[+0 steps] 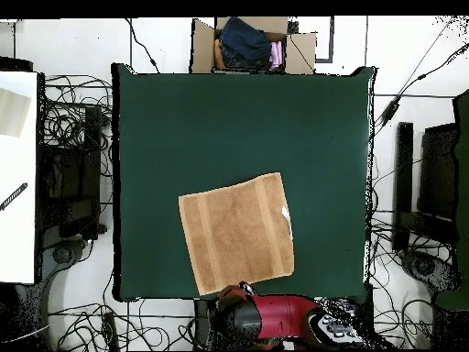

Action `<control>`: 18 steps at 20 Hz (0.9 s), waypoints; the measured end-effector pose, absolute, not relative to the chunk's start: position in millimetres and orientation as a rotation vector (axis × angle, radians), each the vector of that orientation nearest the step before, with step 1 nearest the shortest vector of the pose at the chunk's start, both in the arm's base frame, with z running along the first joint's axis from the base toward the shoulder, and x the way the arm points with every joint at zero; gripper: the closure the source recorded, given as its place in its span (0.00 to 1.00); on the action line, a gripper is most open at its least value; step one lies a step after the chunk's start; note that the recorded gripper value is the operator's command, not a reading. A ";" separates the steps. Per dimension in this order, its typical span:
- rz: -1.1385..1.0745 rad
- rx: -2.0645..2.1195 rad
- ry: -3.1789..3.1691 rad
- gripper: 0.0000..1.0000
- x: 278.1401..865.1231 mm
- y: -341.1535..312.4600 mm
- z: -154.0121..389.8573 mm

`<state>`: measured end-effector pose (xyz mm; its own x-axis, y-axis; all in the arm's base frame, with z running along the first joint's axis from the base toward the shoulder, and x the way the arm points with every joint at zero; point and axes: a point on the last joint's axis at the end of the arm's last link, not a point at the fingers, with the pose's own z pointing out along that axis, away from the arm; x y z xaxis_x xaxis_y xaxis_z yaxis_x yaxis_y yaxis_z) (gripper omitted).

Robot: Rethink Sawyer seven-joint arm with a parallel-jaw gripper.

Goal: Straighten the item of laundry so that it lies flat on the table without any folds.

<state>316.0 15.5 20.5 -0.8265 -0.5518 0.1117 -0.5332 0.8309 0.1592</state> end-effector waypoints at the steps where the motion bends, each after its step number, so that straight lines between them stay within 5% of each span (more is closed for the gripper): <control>1: -0.182 0.848 -2.858 0.00 317.7 18.5 19.4; 18: -0.126 0.689 -2.937 0.00 391.1 43.7 -22.4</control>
